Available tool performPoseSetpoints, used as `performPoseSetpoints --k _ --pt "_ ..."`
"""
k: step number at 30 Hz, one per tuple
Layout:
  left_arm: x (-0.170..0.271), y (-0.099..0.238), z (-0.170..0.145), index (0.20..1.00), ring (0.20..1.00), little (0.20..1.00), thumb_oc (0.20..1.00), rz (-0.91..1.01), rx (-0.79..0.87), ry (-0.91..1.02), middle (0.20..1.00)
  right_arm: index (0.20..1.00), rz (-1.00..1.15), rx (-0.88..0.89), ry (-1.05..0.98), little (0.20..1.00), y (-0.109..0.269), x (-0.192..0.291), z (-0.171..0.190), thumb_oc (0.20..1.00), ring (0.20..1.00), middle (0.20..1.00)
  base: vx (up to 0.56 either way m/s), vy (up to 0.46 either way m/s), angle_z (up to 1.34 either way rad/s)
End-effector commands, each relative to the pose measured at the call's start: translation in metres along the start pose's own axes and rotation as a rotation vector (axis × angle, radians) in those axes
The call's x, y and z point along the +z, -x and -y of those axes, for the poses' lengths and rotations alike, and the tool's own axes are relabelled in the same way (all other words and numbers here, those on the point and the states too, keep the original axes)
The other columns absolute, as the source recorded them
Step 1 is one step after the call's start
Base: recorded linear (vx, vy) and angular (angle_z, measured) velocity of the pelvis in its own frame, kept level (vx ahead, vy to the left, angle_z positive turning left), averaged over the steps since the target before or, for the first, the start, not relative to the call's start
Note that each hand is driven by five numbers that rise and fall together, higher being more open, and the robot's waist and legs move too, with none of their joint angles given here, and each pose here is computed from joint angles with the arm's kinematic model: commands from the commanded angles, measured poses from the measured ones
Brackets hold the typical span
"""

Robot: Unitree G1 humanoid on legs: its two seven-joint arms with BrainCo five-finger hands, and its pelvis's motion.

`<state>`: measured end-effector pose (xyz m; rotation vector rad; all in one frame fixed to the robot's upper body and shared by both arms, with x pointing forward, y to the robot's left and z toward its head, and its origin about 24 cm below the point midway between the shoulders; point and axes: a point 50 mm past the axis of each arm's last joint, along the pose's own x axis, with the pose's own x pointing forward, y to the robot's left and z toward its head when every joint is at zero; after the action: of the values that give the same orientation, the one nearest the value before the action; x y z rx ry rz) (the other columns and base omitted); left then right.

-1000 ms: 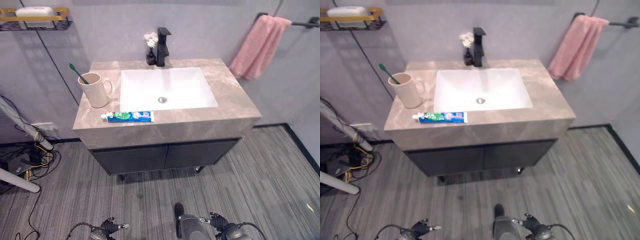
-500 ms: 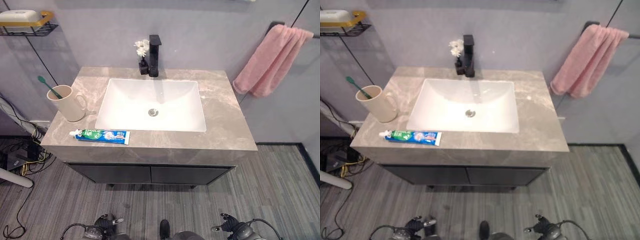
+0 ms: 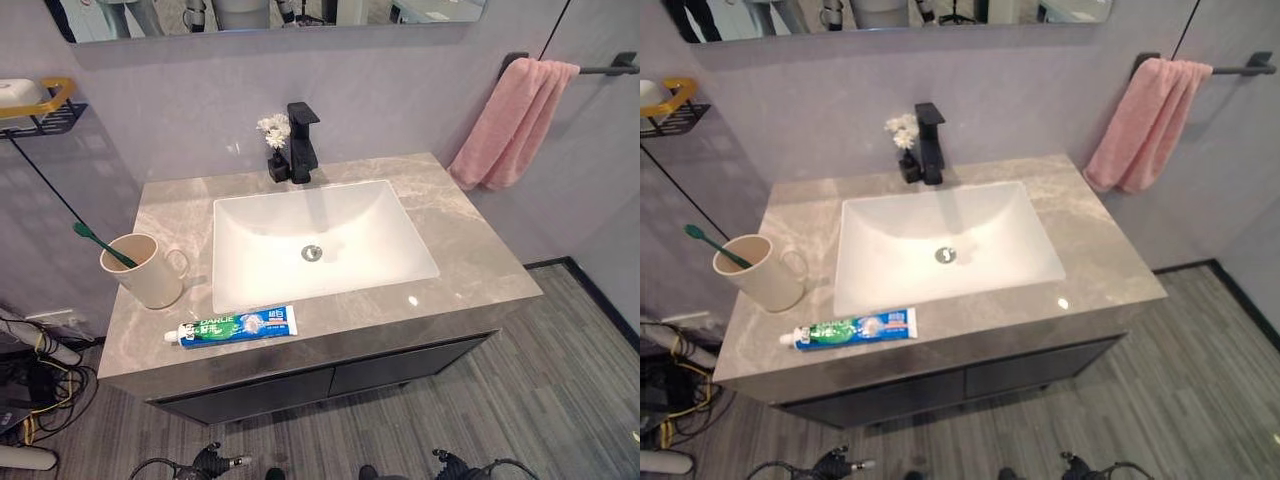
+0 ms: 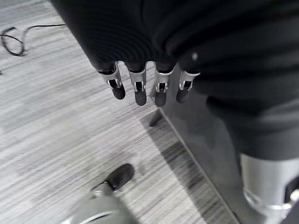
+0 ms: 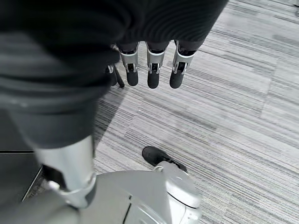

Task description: Put brush and paste in cup on sink, flatten towel.

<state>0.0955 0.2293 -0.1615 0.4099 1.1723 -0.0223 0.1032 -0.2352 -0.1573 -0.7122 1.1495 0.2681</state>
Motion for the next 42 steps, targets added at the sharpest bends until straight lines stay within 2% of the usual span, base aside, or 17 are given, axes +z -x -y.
performPoseSetpoints --k 1,5,10,14,15,17,20,22,23,24,26,30,31,34,36,37,42 --pt "0.028 -0.003 0.000 1.000 1.000 1.000 1.000 0.118 -0.004 -0.104 1.000 1.000 0.027 -0.044 0.040 1.000 -0.002 0.009 0.015 1.000 1.000 1.000 0.00 0.010 -0.04" --pt "0.036 -0.002 0.004 1.000 1.000 1.000 1.000 0.173 -0.046 -0.142 1.000 1.000 -0.005 -0.042 0.004 1.000 -0.002 0.002 0.019 1.000 1.000 1.000 0.00 -0.001 0.02" --pt "0.065 0.013 0.008 1.000 1.000 1.000 1.000 0.400 -0.157 -0.361 1.000 1.000 -0.045 -0.040 0.038 1.000 -0.001 -0.007 0.030 1.000 1.000 1.000 -0.03 -0.011 0.22" --pt "0.076 0.049 -0.028 1.000 1.000 1.000 1.000 0.578 -0.188 -0.546 1.000 1.000 -0.025 -0.077 0.053 1.000 0.000 -0.006 0.049 1.000 1.000 1.000 -0.05 -0.021 0.29" --pt "0.096 0.072 -0.045 1.000 1.000 1.000 1.000 0.695 -0.180 -0.635 1.000 1.000 -0.017 -0.094 0.054 1.000 0.000 -0.003 0.056 1.000 1.000 1.000 -0.02 -0.029 0.19" --pt "0.100 0.086 -0.056 1.000 1.000 1.000 1.000 0.731 -0.172 -0.643 1.000 1.000 -0.007 -0.094 0.052 1.000 0.000 -0.001 0.056 1.000 1.000 1.000 0.00 -0.018 0.16" --pt "0.126 0.129 -0.078 1.000 1.000 1.000 1.000 0.888 -0.164 -0.651 1.000 1.000 -0.003 -0.090 0.043 1.000 0.000 0.002 0.059 1.000 1.000 1.000 -0.01 -0.018 0.16" --pt "0.131 0.141 -0.084 1.000 1.000 1.000 1.000 0.918 -0.170 -0.655 1.000 1.000 -0.001 -0.078 0.044 1.000 -0.001 0.004 0.058 1.000 1.000 1.000 -0.01 -0.017 0.15" --pt "0.153 0.179 -0.091 1.000 1.000 1.000 1.000 1.045 -0.194 -0.697 1.000 1.000 -0.011 -0.057 0.047 1.000 -0.001 0.002 0.055 1.000 1.000 1.000 0.00 -0.029 0.12" --pt "0.156 0.193 -0.098 1.000 1.000 1.000 1.000 1.068 -0.201 -0.690 1.000 1.000 -0.016 -0.041 0.052 1.000 -0.001 0.002 0.051 1.000 1.000 1.000 0.03 -0.027 0.11" --pt "0.159 0.204 -0.101 1.000 1.000 1.000 1.000 1.095 -0.203 -0.695 1.000 1.000 -0.018 -0.027 0.049 1.000 -0.002 0.002 0.047 1.000 1.000 1.000 0.00 -0.012 0.12" --pt "0.183 0.266 -0.100 1.000 1.000 1.000 1.000 1.297 -0.265 -0.748 1.000 1.000 -0.037 0.029 0.060 1.000 0.000 -0.008 0.031 1.000 1.000 1.000 0.01 -0.028 0.11" --pt "0.183 0.266 -0.100 1.000 1.000 1.000 1.000 1.296 -0.264 -0.748 1.000 1.000 -0.036 0.030 0.060 1.000 -0.001 -0.007 0.031 1.000 1.000 1.000 0.00 0.000 0.00" --pt "0.193 0.282 -0.105 1.000 1.000 1.000 1.000 1.402 -0.221 -0.724 1.000 1.000 -0.042 0.058 0.071 1.000 0.001 -0.012 0.022 1.000 1.000 1.000 0.00 0.000 0.00" --pt "0.200 0.285 -0.117 1.000 1.000 1.000 1.000 1.454 -0.097 -0.706 1.000 1.000 -0.044 0.065 0.057 1.000 0.002 -0.017 0.017 1.000 1.000 1.000 0.00 0.000 0.00" --pt "0.201 0.285 -0.117 1.000 1.000 1.000 1.000 1.455 -0.097 -0.706 1.000 1.000 -0.045 0.064 0.056 1.000 0.002 -0.017 0.017 1.000 1.000 1.000 0.00 0.000 0.00" --pt "0.204 0.268 -0.144 1.000 1.000 1.000 1.000 1.428 0.197 -0.706 1.000 1.000 -0.047 0.055 0.012 1.000 0.003 -0.020 0.014 1.000 1.000 1.000 0.00 0.023 -0.06"
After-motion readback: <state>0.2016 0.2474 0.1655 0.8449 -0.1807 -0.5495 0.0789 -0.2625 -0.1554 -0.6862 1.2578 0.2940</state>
